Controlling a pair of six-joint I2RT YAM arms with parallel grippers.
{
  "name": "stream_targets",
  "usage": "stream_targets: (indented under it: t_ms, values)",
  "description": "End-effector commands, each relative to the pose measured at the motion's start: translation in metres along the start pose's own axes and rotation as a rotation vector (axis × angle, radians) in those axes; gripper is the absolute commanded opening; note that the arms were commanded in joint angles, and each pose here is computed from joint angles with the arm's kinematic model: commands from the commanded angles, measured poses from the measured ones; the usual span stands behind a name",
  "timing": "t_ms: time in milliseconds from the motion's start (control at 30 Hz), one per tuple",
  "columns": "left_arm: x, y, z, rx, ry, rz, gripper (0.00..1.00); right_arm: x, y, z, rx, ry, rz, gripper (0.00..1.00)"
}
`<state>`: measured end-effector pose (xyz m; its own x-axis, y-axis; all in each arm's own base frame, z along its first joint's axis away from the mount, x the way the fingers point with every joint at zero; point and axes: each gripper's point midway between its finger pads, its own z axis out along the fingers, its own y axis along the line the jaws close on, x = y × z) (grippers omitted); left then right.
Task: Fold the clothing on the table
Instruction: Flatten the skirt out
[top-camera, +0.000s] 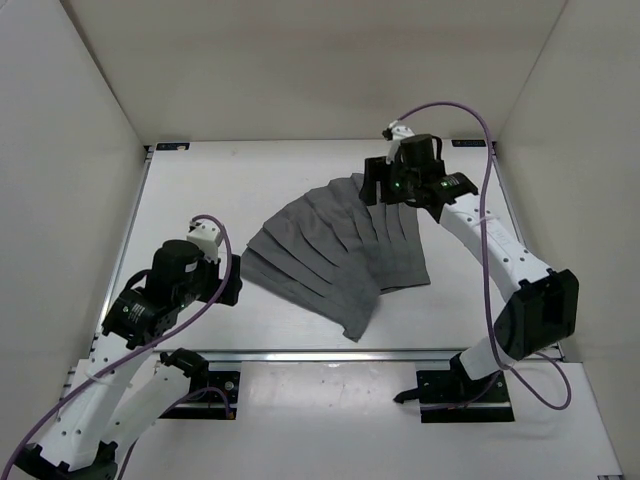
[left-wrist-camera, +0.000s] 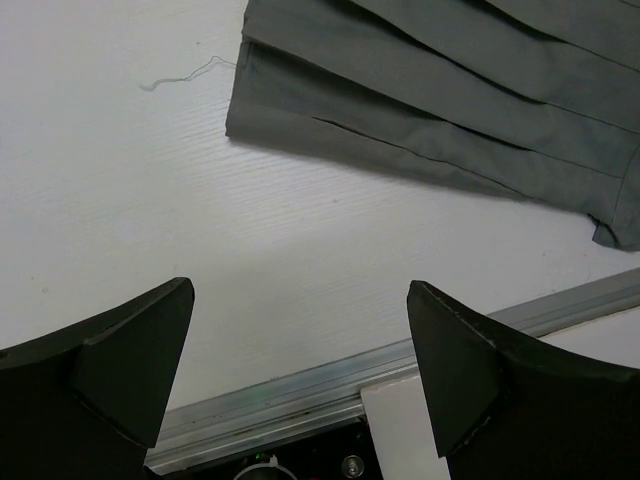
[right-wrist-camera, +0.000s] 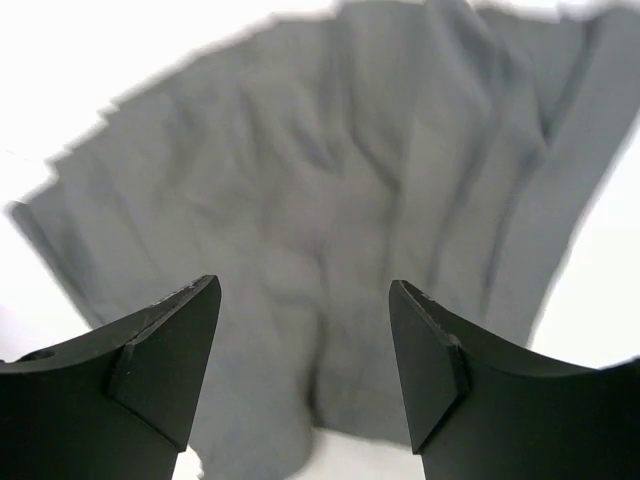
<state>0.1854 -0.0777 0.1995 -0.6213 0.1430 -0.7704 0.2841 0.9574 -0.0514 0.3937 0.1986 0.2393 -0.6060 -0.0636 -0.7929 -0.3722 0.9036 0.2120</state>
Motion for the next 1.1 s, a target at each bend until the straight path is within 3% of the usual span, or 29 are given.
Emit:
stream_targets:
  t_ms: [0, 167, 400, 467, 500, 533, 567, 633, 667, 733, 767, 833, 900, 967, 1033, 1067]
  values:
    - [-0.002, 0.012, -0.003, -0.071, -0.031, -0.042, 0.99, 0.024, -0.034, 0.0, 0.071, 0.018, 0.075, 0.65]
    - [-0.001, 0.001, -0.002, -0.019, -0.021, -0.007, 0.99, 0.076, -0.096, -0.01, 0.232, 0.132, 0.162, 0.68]
    - [-0.003, 0.006, -0.006, -0.029, -0.048, -0.021, 0.99, 0.142, -0.094, -0.021, 0.277, 0.157, 0.252, 0.68]
    - [-0.002, 0.002, -0.003, -0.009, -0.033, 0.009, 0.57, 0.161, -0.094, -0.021, 0.281, 0.187, 0.254, 0.68]
    - [0.0, 0.0, -0.002, -0.002, -0.022, 0.008, 0.22, 0.17, -0.101, -0.024, 0.328, 0.201, 0.259, 0.68]
    - [0.001, -0.003, 0.0, 0.009, 0.004, 0.017, 0.06, 0.179, -0.105, -0.026, 0.349, 0.224, 0.264, 0.68]
    - [-0.003, -0.007, 0.002, 0.026, 0.023, 0.024, 0.0, 0.182, -0.11, -0.031, 0.381, 0.231, 0.268, 0.68]
    - [-0.017, -0.018, 0.004, 0.088, 0.031, -0.037, 0.0, 0.186, -0.119, -0.034, 0.417, 0.229, 0.283, 0.68]
    - [-0.023, -0.036, 0.002, 0.187, 0.03, -0.064, 0.12, 0.185, -0.122, -0.037, 0.425, 0.223, 0.284, 0.68]
    - [-0.041, -0.077, 0.003, 0.403, -0.035, -0.176, 0.17, 0.19, -0.13, -0.039, 0.441, 0.239, 0.298, 0.69]
    - [-0.045, -0.098, 0.006, 0.508, -0.067, -0.239, 0.25, 0.197, -0.134, -0.039, 0.442, 0.259, 0.303, 0.69]
    - [-0.032, -0.136, 0.01, 0.672, -0.065, -0.315, 0.28, 0.199, -0.135, -0.037, 0.435, 0.262, 0.307, 0.69]
    - [-0.008, -0.154, 0.03, 0.749, -0.028, -0.451, 0.32, 0.205, -0.135, -0.035, 0.436, 0.286, 0.303, 0.69]
    - [0.013, -0.166, 0.04, 0.786, 0.015, -0.51, 0.41, 0.205, -0.135, -0.032, 0.438, 0.29, 0.289, 0.69]
    - [0.024, -0.171, 0.047, 0.789, 0.026, -0.533, 0.43, 0.208, -0.132, -0.031, 0.427, 0.299, 0.292, 0.69]
    - [0.027, -0.167, 0.055, 0.747, 0.022, -0.544, 0.49, 0.21, -0.132, -0.029, 0.421, 0.299, 0.297, 0.69]
